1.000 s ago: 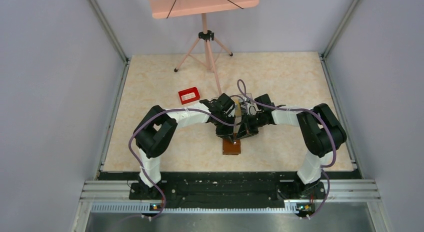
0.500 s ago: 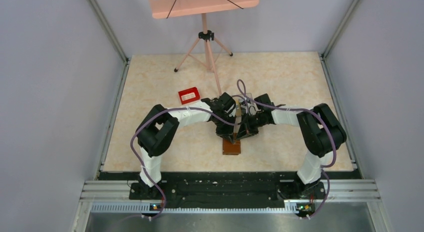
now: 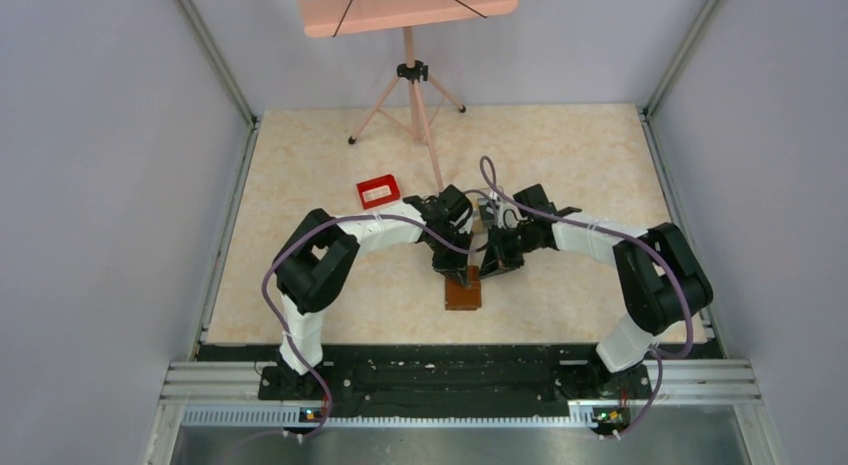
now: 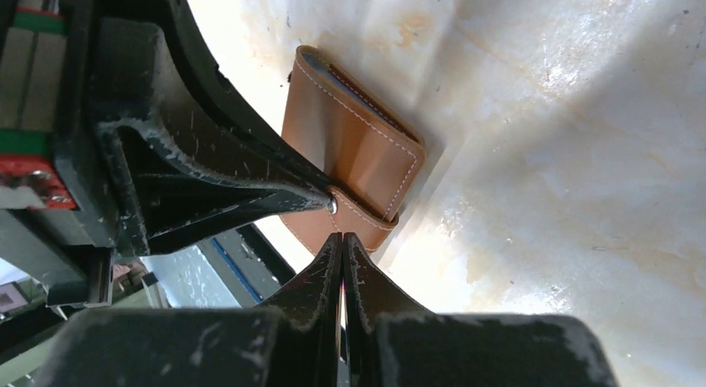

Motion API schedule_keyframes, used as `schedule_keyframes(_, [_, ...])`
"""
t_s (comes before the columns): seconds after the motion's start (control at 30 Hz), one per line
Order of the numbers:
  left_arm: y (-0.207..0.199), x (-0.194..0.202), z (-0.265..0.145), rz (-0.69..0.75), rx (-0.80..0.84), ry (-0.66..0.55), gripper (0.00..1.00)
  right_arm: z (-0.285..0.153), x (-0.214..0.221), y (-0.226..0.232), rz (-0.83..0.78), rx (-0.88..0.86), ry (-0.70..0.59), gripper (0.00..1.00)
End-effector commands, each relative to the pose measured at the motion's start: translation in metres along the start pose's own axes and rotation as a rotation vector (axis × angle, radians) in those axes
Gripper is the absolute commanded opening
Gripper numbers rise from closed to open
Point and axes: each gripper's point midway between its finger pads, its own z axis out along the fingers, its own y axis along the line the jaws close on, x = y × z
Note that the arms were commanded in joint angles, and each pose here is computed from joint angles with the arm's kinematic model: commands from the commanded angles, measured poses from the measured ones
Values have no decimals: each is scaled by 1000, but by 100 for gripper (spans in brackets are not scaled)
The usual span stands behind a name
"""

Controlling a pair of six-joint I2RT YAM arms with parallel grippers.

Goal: Put the credit cards into the card holder
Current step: Close the card holder at the center of the board.

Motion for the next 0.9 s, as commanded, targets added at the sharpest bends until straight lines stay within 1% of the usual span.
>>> schedule_keyframes(0.0, [16,-11,4,19,-84,-34,0,-4,4,14,-74,-41,0,0])
schedule_keyframes(0.5, [21,-2,11,35,-118,6,0,20,4,22,-83,-81,35,0])
schedule_keyframes(0.7, [24,-1,13,43,-138,21,0,30,8,14,-84,-30,54,0])
schedule_keyframes(0.87, [28,3,17,48,-165,38,0,32,9,-2,-70,63,60,0])
